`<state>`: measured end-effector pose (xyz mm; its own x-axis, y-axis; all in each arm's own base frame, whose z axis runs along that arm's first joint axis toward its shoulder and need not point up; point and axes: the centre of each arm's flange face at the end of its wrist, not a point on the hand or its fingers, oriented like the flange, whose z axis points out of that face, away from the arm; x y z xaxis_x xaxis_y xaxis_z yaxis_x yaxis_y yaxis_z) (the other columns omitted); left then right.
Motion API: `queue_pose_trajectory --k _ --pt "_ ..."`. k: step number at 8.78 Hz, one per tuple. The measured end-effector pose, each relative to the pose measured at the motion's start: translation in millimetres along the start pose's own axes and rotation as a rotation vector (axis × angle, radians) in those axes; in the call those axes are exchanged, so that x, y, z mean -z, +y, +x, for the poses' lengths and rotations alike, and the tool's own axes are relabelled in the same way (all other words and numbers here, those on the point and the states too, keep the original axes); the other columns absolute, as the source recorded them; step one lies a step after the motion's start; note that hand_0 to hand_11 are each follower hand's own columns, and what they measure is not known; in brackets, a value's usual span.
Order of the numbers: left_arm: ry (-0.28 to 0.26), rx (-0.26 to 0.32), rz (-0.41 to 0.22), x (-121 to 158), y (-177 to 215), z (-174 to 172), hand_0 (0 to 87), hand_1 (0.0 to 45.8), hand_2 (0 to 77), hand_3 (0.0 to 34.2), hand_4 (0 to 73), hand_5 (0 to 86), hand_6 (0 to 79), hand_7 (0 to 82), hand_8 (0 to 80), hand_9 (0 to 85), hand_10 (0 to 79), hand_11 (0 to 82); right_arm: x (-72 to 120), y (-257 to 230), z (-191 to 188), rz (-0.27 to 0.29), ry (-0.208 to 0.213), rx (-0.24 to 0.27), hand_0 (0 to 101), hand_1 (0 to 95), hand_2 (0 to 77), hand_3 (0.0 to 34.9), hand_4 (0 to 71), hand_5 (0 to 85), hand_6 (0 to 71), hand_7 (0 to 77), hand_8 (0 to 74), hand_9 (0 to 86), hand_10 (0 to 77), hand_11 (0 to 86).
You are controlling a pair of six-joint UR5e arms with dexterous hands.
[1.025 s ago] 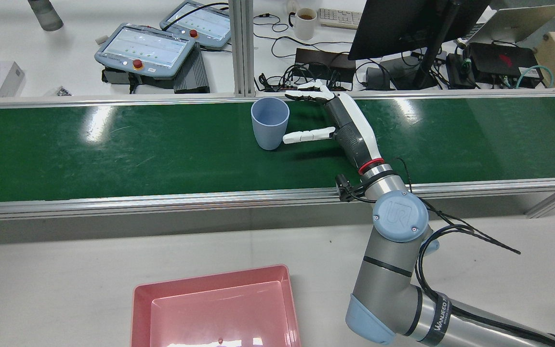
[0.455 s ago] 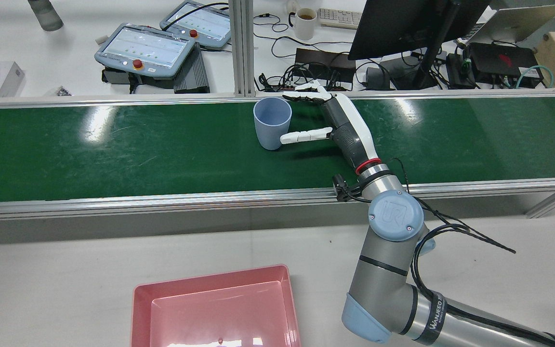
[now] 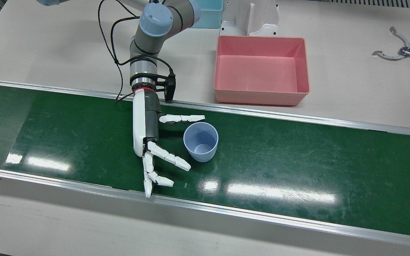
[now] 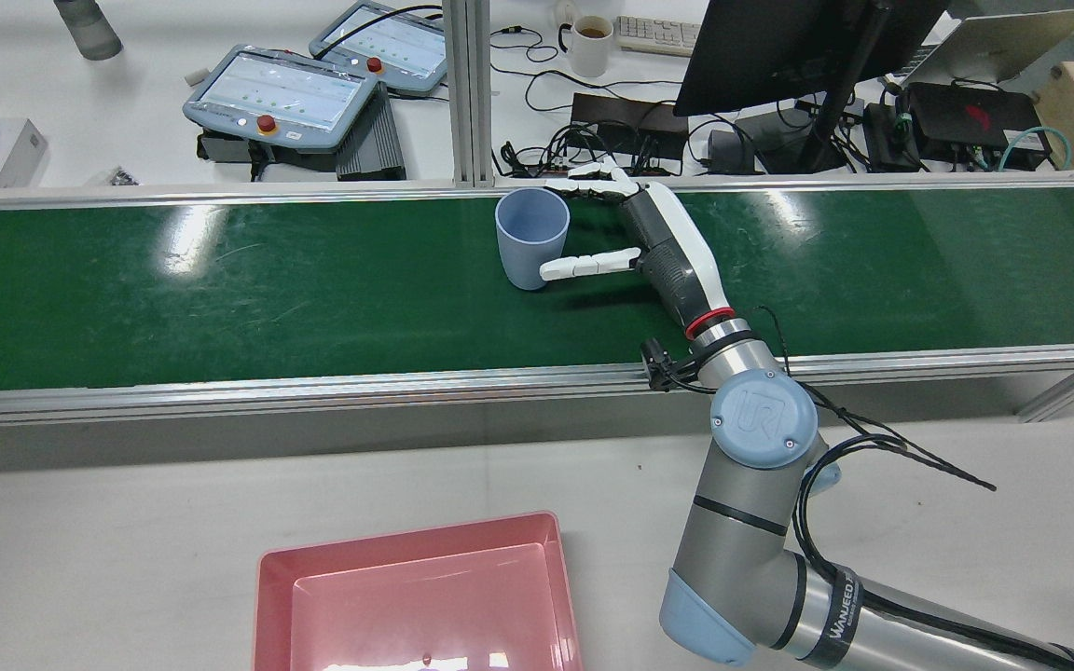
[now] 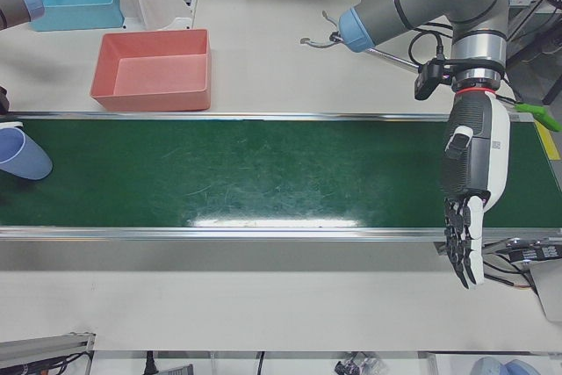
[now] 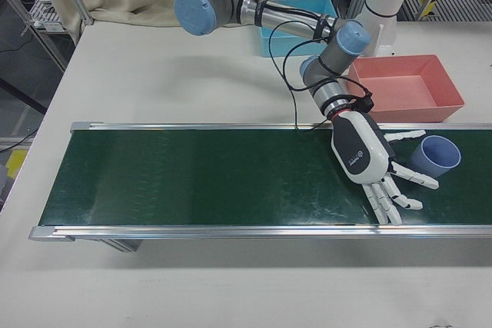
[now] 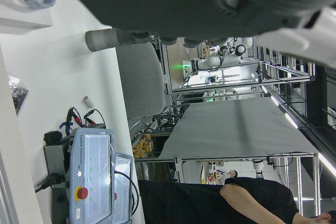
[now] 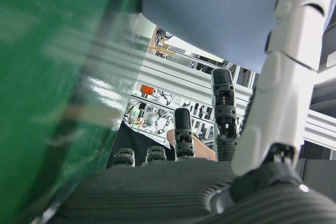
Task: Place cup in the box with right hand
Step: 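Hold the right hand in the cup's path as it arrives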
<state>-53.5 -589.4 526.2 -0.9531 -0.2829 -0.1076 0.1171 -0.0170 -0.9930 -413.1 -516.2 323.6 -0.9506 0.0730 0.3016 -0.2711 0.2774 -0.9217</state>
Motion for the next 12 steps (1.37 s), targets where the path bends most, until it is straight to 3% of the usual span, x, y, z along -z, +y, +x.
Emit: queue_pose_trajectory --k 12 --pt "0.0 0.0 0.0 -0.1 0.0 -0.2 0.0 0.5 0.5 0.0 0.0 0.0 0.0 0.0 0.0 0.0 0.0 0.0 0.0 5.3 2.4 -0.005 0.002 -0.006 55 16.9 3.3 6.3 27.3 4.9 6.0 36.5 0.5 5.4 2.2 4.9"
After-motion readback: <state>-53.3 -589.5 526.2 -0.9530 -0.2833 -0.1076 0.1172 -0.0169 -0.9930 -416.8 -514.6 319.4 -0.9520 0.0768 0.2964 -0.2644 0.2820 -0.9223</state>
